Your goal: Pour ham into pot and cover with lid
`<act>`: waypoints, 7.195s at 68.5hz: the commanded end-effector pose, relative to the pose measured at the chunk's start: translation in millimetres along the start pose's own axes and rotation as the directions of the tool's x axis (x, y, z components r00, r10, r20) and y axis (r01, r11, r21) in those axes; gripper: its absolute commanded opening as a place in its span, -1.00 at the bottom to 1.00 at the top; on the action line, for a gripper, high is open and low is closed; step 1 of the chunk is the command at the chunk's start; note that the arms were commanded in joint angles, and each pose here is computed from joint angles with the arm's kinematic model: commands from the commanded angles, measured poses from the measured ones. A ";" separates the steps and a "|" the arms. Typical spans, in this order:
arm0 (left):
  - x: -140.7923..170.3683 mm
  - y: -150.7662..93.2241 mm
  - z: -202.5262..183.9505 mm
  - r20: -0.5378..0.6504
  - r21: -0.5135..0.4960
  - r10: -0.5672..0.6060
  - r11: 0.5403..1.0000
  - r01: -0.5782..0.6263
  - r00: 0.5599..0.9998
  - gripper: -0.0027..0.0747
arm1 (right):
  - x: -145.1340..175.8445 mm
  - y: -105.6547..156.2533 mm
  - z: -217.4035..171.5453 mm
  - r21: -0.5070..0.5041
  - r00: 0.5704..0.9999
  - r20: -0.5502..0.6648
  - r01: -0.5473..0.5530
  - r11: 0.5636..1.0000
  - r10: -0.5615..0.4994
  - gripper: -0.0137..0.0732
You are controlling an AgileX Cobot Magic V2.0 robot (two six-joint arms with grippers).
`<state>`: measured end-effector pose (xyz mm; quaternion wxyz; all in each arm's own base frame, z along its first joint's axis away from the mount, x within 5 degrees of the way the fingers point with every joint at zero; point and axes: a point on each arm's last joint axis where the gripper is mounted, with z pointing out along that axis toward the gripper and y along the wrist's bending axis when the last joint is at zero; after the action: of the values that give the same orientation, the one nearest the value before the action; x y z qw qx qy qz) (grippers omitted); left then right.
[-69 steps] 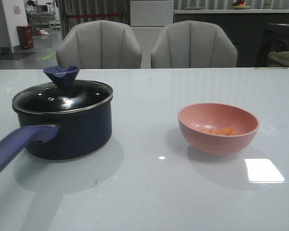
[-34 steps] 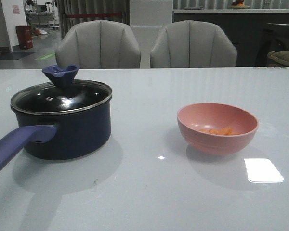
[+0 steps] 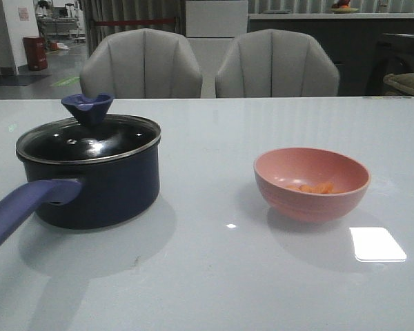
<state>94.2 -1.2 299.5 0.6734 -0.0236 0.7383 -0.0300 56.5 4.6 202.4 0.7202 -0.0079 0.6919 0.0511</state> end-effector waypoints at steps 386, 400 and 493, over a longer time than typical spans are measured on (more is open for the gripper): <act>61.8 55.9 258.7 -0.868 -0.178 -0.161 0.984 0.007 0.469 0.65 | -9.7 0.4 -2.2 0.000 0.995 0.102 0.018 1.000 -0.018 -0.32; 51.0 42.2 265.5 -0.863 -0.124 -0.103 0.992 -0.011 0.495 0.69 | -9.7 0.4 -2.2 0.000 0.995 0.102 0.018 1.000 -0.018 -0.32; -14.1 -23.4 -5.4 -0.018 0.239 -0.001 0.971 0.005 1.000 0.69 | -9.7 0.4 -2.1 0.000 0.995 0.102 0.018 1.000 -0.018 -0.32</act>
<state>102.7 -26.0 307.2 0.5946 0.0712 0.7947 -0.0990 56.5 4.5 202.3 0.7197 -0.0072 0.6924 0.0503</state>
